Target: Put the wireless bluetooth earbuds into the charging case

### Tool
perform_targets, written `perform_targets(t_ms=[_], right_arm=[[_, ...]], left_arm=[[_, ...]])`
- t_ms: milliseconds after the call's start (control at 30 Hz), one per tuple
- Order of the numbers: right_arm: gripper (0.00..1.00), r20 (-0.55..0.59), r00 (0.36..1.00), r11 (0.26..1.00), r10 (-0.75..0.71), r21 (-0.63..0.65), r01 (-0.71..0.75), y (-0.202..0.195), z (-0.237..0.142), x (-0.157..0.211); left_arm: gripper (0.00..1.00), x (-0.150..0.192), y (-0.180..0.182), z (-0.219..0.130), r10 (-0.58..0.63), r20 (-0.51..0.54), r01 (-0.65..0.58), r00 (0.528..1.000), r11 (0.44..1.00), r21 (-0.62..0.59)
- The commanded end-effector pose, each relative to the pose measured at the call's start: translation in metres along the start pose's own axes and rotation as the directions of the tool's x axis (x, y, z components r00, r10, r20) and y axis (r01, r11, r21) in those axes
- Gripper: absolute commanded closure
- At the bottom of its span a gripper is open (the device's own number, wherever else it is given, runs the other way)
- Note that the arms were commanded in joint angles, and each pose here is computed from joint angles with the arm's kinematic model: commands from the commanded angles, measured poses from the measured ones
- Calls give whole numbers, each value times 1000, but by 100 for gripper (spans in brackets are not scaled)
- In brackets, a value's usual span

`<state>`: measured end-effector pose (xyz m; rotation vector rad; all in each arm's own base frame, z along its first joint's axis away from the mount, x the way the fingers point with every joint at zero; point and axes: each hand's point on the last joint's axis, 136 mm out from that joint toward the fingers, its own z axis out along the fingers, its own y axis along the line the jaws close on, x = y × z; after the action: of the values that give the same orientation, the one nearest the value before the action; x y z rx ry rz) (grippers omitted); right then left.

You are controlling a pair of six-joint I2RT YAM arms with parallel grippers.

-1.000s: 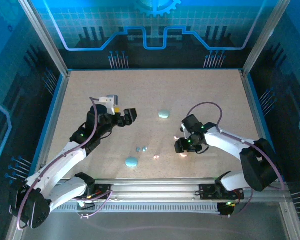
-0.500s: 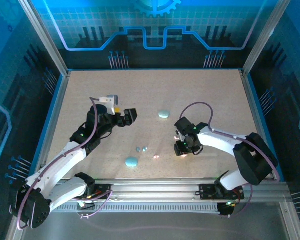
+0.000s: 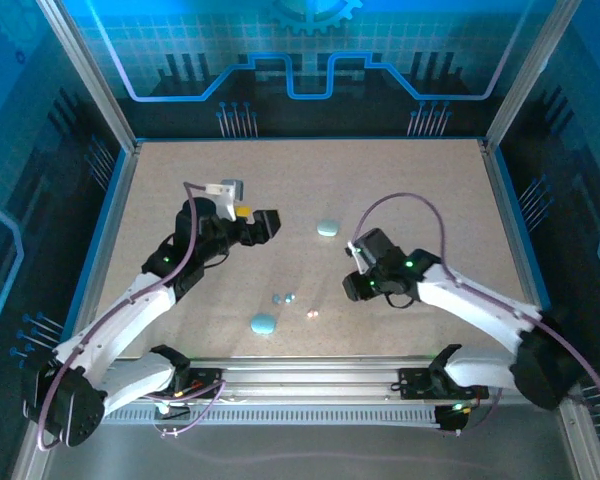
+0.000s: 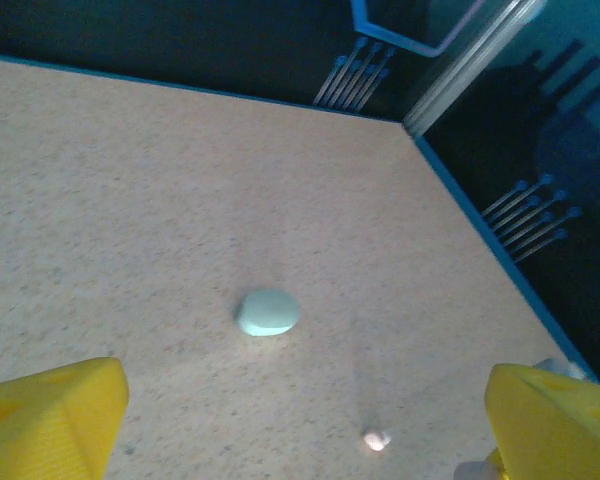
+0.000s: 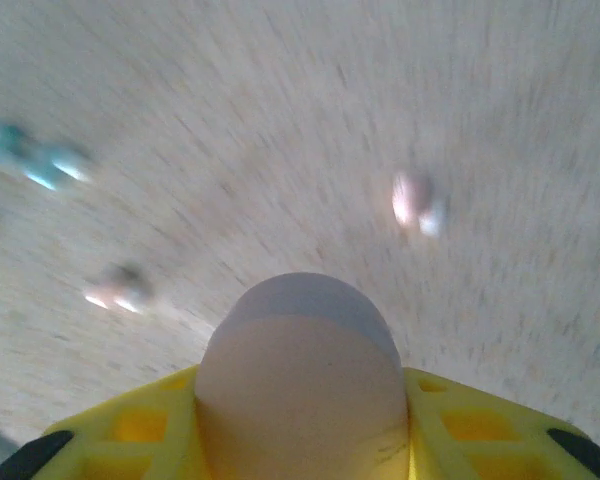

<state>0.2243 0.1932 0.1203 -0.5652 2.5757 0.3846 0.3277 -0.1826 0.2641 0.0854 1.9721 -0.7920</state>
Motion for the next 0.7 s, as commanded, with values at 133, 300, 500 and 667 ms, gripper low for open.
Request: perform_targets(t_ms=[133, 300, 500, 667], right_arm=[[71, 578, 741, 906, -341, -8, 423, 49, -104, -100], [71, 646, 592, 819, -482, 92, 566, 67, -126, -132], [71, 661, 531, 774, -530, 121, 622, 80, -127, -158], [71, 689, 503, 771, -522, 129, 624, 82, -127, -168]], left_arm=[[12, -39, -80, 1, 32, -31, -19, 999, 935, 355], [13, -33, -115, 7, 92, -96, -39, 991, 892, 451], [21, -11, -140, 16, 152, -163, -49, 975, 862, 505], [24, -2, -143, 23, 155, -197, -33, 968, 859, 511]])
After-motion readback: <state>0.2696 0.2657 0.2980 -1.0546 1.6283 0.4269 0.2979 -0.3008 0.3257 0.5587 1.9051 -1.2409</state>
